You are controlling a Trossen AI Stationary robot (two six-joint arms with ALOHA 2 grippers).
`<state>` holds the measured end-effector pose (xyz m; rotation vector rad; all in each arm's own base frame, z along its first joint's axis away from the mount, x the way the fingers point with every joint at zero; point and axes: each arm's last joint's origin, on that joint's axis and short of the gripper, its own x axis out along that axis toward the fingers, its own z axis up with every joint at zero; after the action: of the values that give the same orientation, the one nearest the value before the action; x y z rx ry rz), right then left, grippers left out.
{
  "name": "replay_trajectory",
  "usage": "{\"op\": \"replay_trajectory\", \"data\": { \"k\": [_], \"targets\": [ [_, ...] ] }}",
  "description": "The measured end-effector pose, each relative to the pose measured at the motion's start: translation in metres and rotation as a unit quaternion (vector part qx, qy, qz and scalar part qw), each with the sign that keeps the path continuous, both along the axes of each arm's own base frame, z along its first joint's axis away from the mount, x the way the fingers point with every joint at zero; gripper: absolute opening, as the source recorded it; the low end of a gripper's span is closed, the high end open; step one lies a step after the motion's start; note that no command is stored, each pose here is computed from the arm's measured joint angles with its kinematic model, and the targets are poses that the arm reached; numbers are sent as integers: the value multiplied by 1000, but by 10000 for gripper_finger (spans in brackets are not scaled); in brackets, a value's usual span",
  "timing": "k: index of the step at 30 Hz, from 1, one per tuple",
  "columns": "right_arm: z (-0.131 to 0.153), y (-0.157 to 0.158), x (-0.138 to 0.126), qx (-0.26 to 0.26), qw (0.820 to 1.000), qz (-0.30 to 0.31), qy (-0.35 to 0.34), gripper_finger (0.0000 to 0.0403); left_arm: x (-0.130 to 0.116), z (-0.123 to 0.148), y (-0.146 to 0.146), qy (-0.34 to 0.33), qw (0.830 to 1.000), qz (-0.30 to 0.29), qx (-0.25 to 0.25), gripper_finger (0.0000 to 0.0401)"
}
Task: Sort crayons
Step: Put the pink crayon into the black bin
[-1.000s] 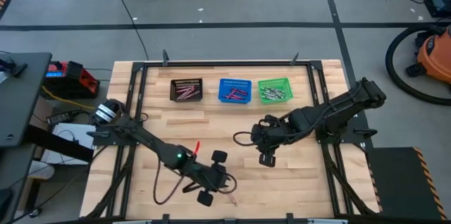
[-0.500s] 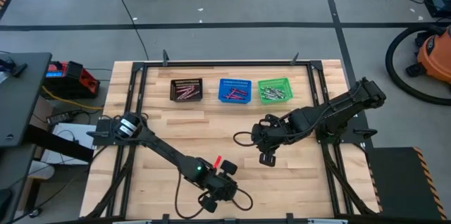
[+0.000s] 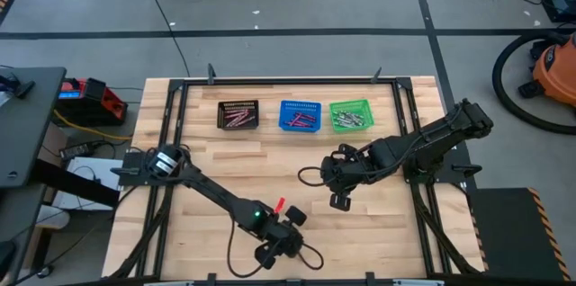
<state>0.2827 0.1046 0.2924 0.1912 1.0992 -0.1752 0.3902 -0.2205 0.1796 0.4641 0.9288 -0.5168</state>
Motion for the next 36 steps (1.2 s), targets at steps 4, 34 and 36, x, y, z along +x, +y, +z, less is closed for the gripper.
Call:
{"op": "replay_trajectory", "data": {
  "k": [4,34,36],
  "targets": [
    [0,0,0,0,1000,-1,-3,130,5,-14,0,9,1000,-4,-5,112],
    [0,0,1,-5,1000,-1,-5,130,11,-50,8,74,997,10,-5,77],
    [0,0,1,-5,1000,-1,-5,130,10,-51,8,81,997,14,-3,55]
  ]
}}
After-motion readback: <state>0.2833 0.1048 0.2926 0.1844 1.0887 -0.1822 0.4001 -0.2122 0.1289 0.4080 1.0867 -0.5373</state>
